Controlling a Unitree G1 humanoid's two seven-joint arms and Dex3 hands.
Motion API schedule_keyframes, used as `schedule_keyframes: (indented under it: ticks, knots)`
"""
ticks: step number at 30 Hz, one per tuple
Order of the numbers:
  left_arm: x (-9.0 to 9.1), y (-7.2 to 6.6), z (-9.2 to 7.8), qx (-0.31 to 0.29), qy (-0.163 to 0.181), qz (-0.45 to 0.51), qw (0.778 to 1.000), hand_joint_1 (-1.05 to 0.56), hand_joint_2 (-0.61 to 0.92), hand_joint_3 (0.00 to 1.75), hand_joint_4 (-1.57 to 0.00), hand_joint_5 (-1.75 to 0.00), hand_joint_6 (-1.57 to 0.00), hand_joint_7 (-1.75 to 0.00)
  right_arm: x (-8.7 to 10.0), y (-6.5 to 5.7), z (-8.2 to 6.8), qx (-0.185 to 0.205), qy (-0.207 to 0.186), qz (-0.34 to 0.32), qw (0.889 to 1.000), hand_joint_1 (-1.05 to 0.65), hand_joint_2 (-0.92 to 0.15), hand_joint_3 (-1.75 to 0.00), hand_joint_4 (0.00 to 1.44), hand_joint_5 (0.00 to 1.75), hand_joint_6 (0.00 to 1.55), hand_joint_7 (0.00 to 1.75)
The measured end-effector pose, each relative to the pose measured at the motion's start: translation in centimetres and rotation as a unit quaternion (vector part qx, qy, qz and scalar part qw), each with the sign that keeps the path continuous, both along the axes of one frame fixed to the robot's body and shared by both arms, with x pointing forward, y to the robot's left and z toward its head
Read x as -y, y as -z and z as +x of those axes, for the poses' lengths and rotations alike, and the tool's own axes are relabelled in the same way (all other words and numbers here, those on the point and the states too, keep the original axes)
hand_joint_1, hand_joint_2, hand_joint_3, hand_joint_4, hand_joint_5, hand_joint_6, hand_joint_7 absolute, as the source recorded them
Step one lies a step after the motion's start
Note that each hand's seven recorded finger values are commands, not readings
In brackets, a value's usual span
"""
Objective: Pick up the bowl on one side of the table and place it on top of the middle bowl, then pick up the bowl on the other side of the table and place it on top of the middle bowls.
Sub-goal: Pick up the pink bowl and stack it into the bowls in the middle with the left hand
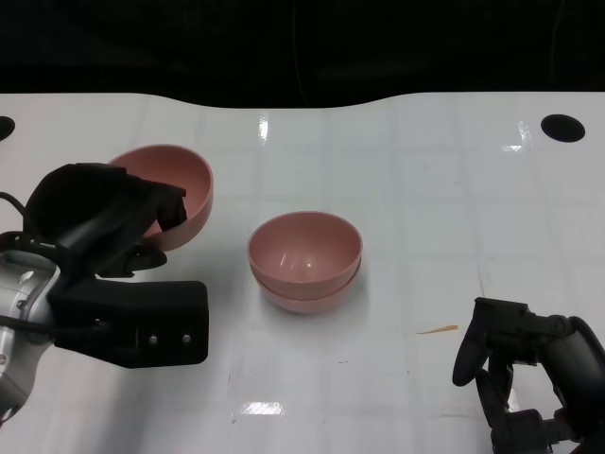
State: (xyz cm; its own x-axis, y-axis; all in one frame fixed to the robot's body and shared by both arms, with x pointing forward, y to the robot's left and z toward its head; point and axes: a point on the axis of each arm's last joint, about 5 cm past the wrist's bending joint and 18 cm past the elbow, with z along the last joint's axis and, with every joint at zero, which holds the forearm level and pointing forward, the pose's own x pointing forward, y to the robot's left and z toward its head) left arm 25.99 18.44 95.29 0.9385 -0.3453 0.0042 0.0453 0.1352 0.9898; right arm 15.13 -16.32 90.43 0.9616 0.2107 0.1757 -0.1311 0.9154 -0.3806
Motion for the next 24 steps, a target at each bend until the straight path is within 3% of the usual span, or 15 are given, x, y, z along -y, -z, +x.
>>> schedule_keyframes:
  ticks: [8,9,11,12,14,17,18,19,21,22,24]
  knots:
    - [0.7,-0.6,0.2,0.012,0.021,-0.008,1.000,-0.24,0.92,0.30,-0.59,-1.74,-0.74,-1.23,0.0,0.1,0.0,0.000,-0.001,0.002,1.000,0.03,-0.20,-1.65,0.94,1.75,0.81,1.52]
    - [0.8,-0.7,0.2,0.014,0.025,-0.010,1.000,-0.25,0.92,0.30,-0.59,-1.73,-0.73,-1.15,0.0,0.1,0.0,0.000,-0.001,0.002,1.000,0.03,-0.20,-1.65,0.94,1.75,0.81,1.52]
    - [1.1,-1.1,0.4,0.016,0.035,-0.014,0.999,-0.26,0.92,0.27,-0.60,-1.67,-0.89,-0.56,0.0,0.1,0.0,0.001,-0.001,0.002,1.000,0.03,-0.20,-1.65,0.94,1.75,0.81,1.52]
    - [1.3,-1.2,0.4,0.018,0.041,-0.018,0.999,-0.26,0.92,0.26,-0.61,-1.64,-0.95,-0.36,0.0,0.1,0.0,0.001,-0.001,0.001,1.000,0.03,-0.20,-1.65,0.94,1.75,0.81,1.52]
    - [1.6,-1.3,0.4,0.019,0.053,-0.022,0.998,-0.27,0.92,0.23,-0.62,-1.59,-0.97,-0.21,0.0,0.1,0.0,0.002,-0.002,0.002,1.000,0.03,-0.20,-1.65,0.94,1.75,0.81,1.52]
    - [2.1,-1.7,0.5,0.020,0.065,-0.025,0.997,-0.28,0.92,0.18,-0.65,-1.57,-1.05,-0.15,0.0,0.1,0.0,0.005,-0.003,0.002,1.000,0.02,-0.20,-1.65,0.94,1.75,0.81,1.52]
    - [2.3,-1.8,0.6,0.021,0.069,-0.025,0.997,-0.28,0.92,0.18,-0.65,-1.58,-1.09,-0.24,0.0,0.1,0.0,0.005,-0.003,0.002,1.000,0.02,-0.20,-1.65,0.94,1.75,0.81,1.52]
    - [2.4,-2.0,0.7,0.024,0.073,-0.025,0.997,-0.28,0.92,0.18,-0.64,-1.64,-0.95,-0.68,0.0,0.1,0.0,0.005,-0.003,0.002,1.000,0.02,-0.20,-1.65,0.94,1.75,0.81,1.52]
    - [2.7,-2.3,0.7,0.029,0.081,-0.027,0.996,-0.26,0.92,0.17,-0.62,-1.72,-0.77,-1.23,0.0,0.1,0.0,0.005,-0.003,0.002,1.000,0.02,-0.19,-1.65,0.94,1.75,0.81,1.52]
    - [2.9,-2.3,0.8,0.031,0.085,-0.030,0.995,-0.26,0.92,0.19,-0.61,-1.73,-0.72,-1.32,0.0,0.1,0.0,0.005,-0.004,0.002,1.000,0.02,-0.19,-1.65,0.94,1.75,0.81,1.52]
    - [3.3,-2.5,0.8,0.027,0.095,-0.033,0.995,-0.26,0.92,0.21,-0.60,-1.74,-0.70,-1.29,0.0,0.1,0.0,0.005,-0.004,0.001,1.000,0.01,-0.19,-1.65,0.93,1.75,0.81,1.52]
